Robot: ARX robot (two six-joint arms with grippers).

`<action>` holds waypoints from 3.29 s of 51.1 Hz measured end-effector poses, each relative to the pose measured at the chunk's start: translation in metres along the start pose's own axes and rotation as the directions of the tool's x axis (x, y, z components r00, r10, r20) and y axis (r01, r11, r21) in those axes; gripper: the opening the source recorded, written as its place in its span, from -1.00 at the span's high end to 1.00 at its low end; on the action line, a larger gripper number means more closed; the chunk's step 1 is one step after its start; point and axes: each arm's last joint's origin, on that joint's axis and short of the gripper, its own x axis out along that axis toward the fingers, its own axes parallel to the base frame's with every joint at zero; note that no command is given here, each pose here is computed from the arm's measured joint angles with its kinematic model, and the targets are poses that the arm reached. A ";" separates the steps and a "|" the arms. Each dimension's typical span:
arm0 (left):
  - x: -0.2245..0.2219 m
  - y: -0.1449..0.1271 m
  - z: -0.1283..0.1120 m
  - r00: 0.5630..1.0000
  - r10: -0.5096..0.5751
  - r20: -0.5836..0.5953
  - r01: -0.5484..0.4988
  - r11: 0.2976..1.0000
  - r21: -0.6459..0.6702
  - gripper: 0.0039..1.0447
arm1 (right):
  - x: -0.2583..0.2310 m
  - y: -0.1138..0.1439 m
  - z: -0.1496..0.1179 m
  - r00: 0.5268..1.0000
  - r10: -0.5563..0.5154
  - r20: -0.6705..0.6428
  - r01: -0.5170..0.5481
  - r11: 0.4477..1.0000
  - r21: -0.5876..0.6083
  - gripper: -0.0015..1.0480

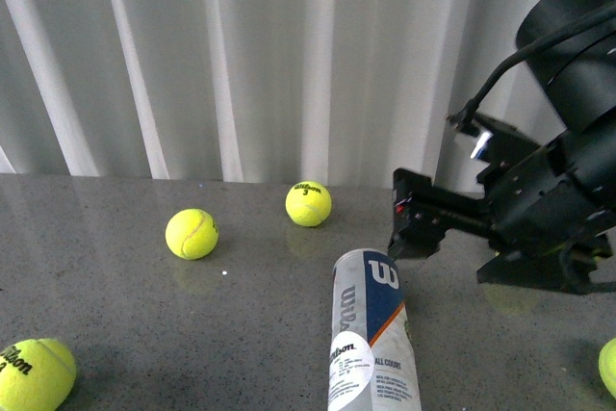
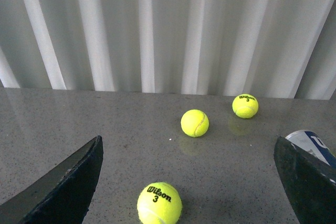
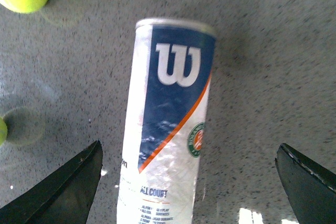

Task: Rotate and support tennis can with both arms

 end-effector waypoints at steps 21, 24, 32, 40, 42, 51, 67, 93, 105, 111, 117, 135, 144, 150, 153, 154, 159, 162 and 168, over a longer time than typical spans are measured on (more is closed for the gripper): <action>0.000 0.000 0.000 1.000 0.000 0.000 0.000 1.000 0.000 -0.88 | 0.067 0.005 -0.023 0.995 -0.008 -0.100 0.007 1.000 -0.010 -0.87; 0.000 0.000 0.000 1.000 0.000 0.000 0.000 1.000 0.000 -0.88 | 0.076 0.003 -0.024 0.994 -0.011 -0.107 0.011 1.000 -0.007 -0.87; 0.000 0.000 0.000 1.000 0.000 0.000 0.000 1.000 0.000 -0.88 | 0.086 0.000 -0.024 0.995 -0.016 -0.103 0.015 1.000 -0.007 -0.87; 0.000 0.000 0.000 1.000 0.000 0.000 0.000 1.000 0.000 -0.88 | 0.090 0.000 -0.025 0.996 -0.021 -0.084 0.019 1.000 -0.018 -0.87; 0.000 0.000 0.000 1.000 0.000 0.000 0.000 1.000 0.000 -0.88 | 0.091 0.000 -0.026 0.996 -0.022 -0.081 0.021 1.000 -0.022 -0.85; 0.000 0.000 0.000 1.000 0.000 0.000 0.000 1.000 0.000 -0.88 | 0.092 0.001 -0.028 0.997 -0.024 -0.078 0.021 0.999 -0.035 -0.39; 0.000 0.000 0.000 1.000 0.000 0.000 0.000 1.000 0.000 -0.88 | 0.085 0.003 -0.025 0.998 -0.030 -0.058 0.025 0.997 -0.075 0.27; 0.000 0.000 0.000 1.000 0.000 0.000 0.000 1.000 0.000 -0.88 | 0.016 0.022 -0.004 0.991 0.001 0.133 0.088 0.748 -0.658 0.78; 0.000 0.000 0.000 1.000 0.000 0.000 0.000 1.000 0.000 -0.88 | 0.024 0.009 -0.033 0.998 0.053 0.014 -0.005 0.355 -0.935 0.81; 0.000 0.000 0.000 1.000 0.000 0.000 0.000 1.000 0.000 -0.88 | 0.031 0.007 -0.043 0.999 0.035 0.015 0.011 0.128 -0.992 0.83; 0.000 0.000 0.000 1.000 0.000 0.000 0.000 1.000 0.000 -0.88 | 0.040 0.005 -0.051 0.998 0.065 -0.012 -0.009 -0.034 -0.999 0.85; 0.000 0.000 0.000 1.000 0.000 0.000 0.000 1.000 0.000 -0.88 | 0.070 0.000 -0.056 0.986 0.163 0.038 0.081 -0.262 -0.962 0.87; 0.000 0.000 0.000 1.000 0.000 0.000 0.000 1.000 0.000 -0.88 | 0.081 0.007 -0.063 0.982 0.185 0.036 0.080 -0.236 -0.968 0.87; 0.000 0.000 0.000 1.000 0.000 0.000 0.000 1.000 0.000 -0.88 | 0.087 0.010 -0.067 0.982 0.185 0.026 0.068 -0.223 -0.973 0.87; 0.000 0.000 0.000 1.000 0.000 0.000 0.000 1.000 0.000 -0.88 | 0.087 0.010 -0.067 0.983 0.183 0.028 0.069 -0.221 -0.973 0.87; 0.000 0.000 0.000 1.000 0.000 0.000 0.000 1.000 0.000 -0.88 | 0.087 0.011 -0.067 0.983 0.183 0.029 0.070 -0.220 -0.973 0.87; 0.000 0.000 0.000 1.000 0.000 0.000 0.000 1.000 0.000 -0.88 | 0.088 0.009 -0.066 0.984 0.173 0.034 0.072 -0.215 -0.974 0.71; 0.000 0.000 0.000 1.000 0.000 0.000 0.000 1.000 0.000 -0.88 | 0.088 0.007 -0.065 0.985 0.167 0.039 0.074 -0.210 -0.975 0.54; 0.000 0.000 0.000 1.000 0.000 0.000 0.000 1.000 0.000 -0.88 | 0.088 0.004 -0.065 0.987 0.158 0.040 0.071 -0.196 -0.978 0.23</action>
